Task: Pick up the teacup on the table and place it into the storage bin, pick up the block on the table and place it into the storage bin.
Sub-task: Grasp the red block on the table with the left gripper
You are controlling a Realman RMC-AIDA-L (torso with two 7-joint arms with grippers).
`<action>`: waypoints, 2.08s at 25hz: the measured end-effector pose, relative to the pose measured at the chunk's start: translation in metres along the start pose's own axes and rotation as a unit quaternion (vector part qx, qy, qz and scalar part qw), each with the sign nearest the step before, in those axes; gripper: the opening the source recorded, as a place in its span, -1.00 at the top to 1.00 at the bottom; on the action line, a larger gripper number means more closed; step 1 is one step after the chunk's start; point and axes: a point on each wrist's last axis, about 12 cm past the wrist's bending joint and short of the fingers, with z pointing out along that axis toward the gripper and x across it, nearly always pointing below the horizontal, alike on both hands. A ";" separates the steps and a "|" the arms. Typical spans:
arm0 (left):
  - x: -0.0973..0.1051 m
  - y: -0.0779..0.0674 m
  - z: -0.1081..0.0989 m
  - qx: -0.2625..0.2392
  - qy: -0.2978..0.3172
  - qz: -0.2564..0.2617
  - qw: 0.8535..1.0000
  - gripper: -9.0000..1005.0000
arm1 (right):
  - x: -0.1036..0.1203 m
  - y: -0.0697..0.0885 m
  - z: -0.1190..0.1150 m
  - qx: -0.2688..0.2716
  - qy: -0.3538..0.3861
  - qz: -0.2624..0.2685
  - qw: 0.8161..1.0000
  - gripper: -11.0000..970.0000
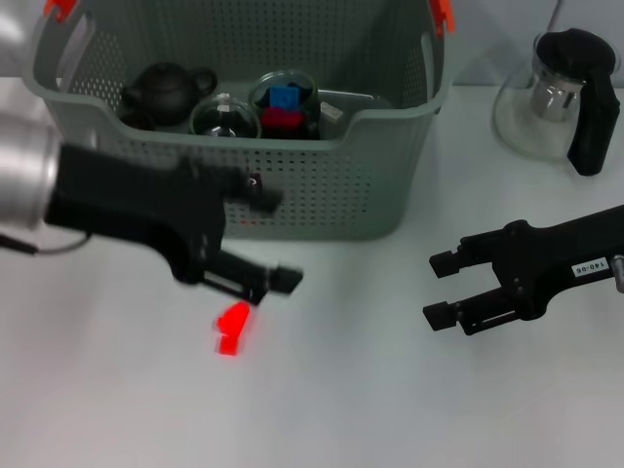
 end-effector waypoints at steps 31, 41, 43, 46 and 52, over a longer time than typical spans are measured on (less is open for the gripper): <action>0.026 0.042 0.086 -0.096 0.247 -0.230 0.936 -0.83 | -0.003 -0.003 -0.001 0.009 -0.006 0.000 1.000 -0.73; 0.022 0.044 0.106 -0.172 0.298 -0.241 0.907 -0.83 | -0.009 -0.004 0.000 0.009 -0.005 -0.007 1.000 -0.73; 0.022 0.044 0.110 -0.179 0.302 -0.236 0.906 -0.83 | -0.009 -0.004 0.001 0.008 -0.005 -0.008 1.000 -0.73; 0.022 0.042 0.116 -0.185 0.309 -0.225 0.905 -0.82 | -0.009 -0.004 0.001 0.009 -0.005 -0.008 1.000 -0.73; 0.023 0.040 0.122 -0.190 0.324 -0.202 0.904 -0.82 | -0.008 -0.004 0.001 0.010 -0.007 -0.004 1.000 -0.73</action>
